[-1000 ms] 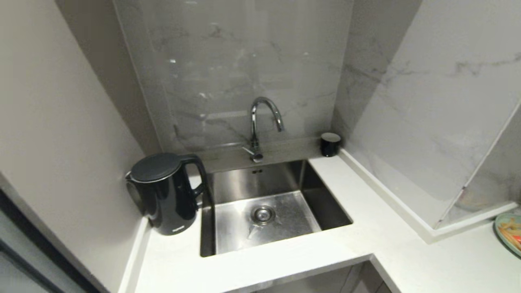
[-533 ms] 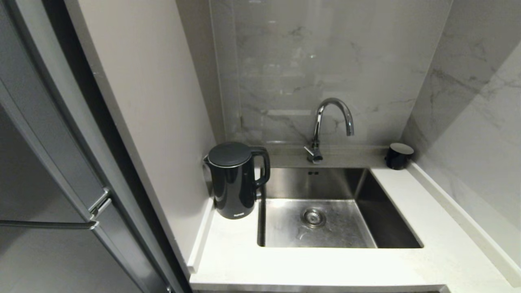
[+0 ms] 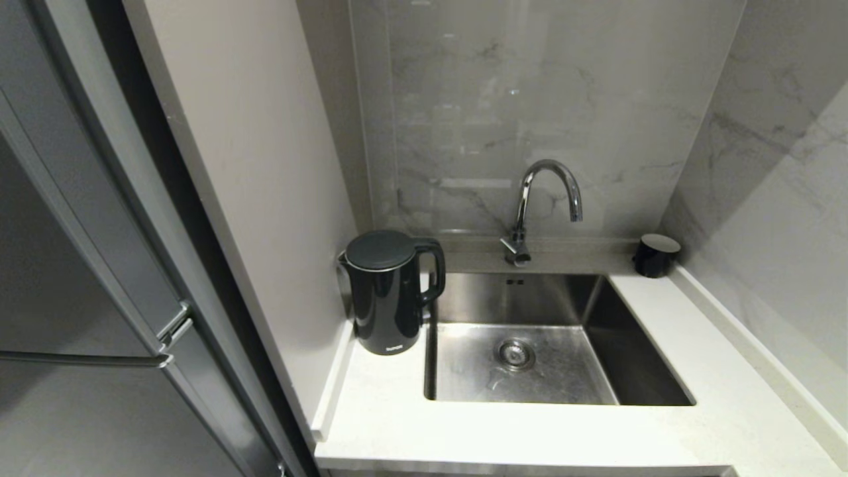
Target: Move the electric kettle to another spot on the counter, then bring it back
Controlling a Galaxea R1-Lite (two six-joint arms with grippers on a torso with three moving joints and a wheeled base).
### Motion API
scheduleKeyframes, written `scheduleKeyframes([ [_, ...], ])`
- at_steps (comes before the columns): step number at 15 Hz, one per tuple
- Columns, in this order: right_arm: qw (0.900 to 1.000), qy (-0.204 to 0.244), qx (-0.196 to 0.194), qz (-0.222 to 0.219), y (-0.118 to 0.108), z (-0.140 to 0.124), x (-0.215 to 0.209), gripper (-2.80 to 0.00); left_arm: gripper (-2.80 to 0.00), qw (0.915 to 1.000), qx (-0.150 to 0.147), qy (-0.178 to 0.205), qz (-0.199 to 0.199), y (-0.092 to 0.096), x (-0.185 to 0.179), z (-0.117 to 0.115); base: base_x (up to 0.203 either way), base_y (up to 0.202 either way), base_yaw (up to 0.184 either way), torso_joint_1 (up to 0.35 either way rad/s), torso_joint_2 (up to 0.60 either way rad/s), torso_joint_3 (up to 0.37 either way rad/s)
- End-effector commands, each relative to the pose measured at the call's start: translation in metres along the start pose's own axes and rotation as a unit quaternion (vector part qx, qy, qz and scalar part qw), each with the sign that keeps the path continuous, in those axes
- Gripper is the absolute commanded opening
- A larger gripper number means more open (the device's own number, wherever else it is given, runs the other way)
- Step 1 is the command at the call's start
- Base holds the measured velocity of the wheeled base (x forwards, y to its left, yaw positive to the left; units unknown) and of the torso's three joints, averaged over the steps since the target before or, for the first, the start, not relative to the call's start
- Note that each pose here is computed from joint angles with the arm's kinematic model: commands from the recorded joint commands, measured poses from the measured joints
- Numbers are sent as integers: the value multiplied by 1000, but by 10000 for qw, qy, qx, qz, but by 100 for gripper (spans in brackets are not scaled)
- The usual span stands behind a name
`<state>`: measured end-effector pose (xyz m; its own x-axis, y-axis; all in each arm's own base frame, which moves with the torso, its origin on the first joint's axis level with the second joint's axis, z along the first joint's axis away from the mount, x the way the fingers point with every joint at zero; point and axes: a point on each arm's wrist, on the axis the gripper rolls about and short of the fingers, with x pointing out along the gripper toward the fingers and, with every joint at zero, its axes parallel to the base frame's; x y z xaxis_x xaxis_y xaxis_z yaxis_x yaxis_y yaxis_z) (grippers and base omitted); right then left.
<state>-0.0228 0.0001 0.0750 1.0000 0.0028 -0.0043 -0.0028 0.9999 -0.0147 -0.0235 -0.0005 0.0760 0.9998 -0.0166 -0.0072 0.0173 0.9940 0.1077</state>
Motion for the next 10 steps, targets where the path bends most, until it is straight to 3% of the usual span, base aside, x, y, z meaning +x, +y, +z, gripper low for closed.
scheduleKeyframes([
  [1, 10000, 2, 4, 2, 0, 0, 0, -280, -280, 10000, 4, 10, -2, 0, 0, 0, 0, 0, 0, 0, 0, 0],
  [3, 10000, 2, 4, 2, 0, 0, 0, -280, -280, 10000, -19, 19, 12, 0, 0, 0, 0, 0, 0, 0, 0, 0],
  [10, 10000, 2, 4, 2, 0, 0, 0, -280, -280, 10000, -4, 18, 4, 0, 0, 0, -157, 0, -6, 0, 6, 6],
])
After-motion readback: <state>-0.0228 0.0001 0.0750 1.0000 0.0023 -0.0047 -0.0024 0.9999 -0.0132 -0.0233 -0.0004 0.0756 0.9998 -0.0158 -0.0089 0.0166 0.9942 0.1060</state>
